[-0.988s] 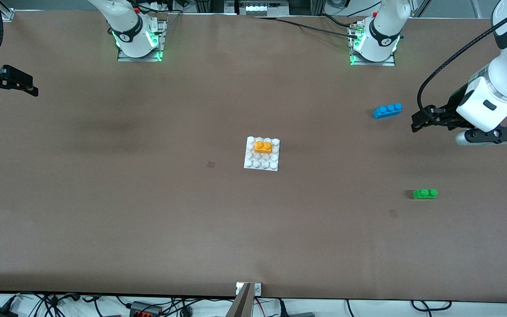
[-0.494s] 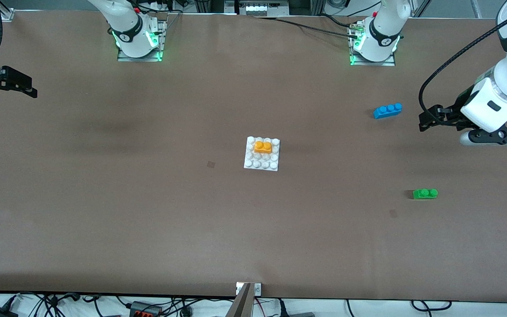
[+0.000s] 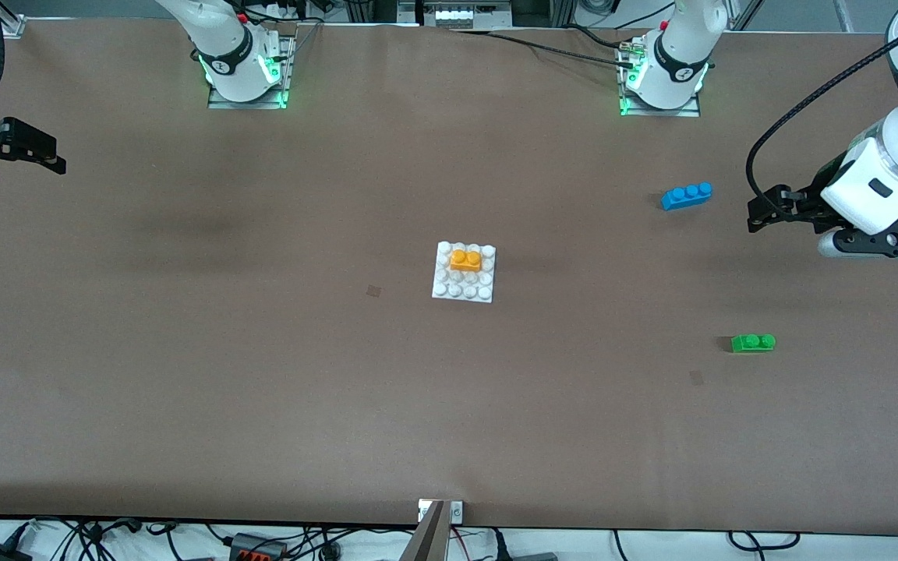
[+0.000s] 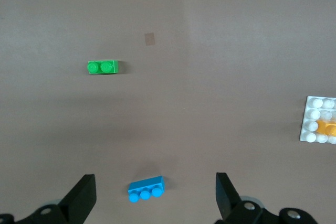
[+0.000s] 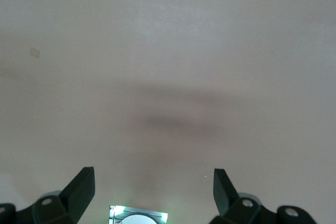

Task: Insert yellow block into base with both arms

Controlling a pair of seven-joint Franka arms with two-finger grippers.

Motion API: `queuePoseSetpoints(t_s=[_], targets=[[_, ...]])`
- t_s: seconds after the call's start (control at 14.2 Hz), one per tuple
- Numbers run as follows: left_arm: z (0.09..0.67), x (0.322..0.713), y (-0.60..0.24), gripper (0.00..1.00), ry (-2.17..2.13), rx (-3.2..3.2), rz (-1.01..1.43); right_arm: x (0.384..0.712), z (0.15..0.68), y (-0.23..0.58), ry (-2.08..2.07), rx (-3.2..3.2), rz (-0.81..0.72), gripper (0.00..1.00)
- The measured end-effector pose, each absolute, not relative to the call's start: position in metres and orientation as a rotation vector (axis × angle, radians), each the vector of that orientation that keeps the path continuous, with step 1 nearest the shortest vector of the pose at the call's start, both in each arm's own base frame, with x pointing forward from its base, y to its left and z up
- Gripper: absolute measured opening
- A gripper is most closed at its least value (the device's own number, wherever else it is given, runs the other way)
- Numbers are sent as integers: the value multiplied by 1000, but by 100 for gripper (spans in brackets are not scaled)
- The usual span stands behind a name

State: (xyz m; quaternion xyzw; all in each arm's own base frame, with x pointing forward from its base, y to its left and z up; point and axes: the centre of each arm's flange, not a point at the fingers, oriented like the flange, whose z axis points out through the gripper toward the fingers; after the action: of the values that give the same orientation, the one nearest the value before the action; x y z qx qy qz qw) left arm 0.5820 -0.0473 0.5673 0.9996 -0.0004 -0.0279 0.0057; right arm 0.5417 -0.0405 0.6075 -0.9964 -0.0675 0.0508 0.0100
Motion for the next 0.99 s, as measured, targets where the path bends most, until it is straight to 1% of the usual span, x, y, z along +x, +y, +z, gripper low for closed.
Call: queuePoseSetpoints(t_s=[0.99], targets=[[565,577,-56,100,6,3124,-145,542,607,-40,-211,-3110,159,100]])
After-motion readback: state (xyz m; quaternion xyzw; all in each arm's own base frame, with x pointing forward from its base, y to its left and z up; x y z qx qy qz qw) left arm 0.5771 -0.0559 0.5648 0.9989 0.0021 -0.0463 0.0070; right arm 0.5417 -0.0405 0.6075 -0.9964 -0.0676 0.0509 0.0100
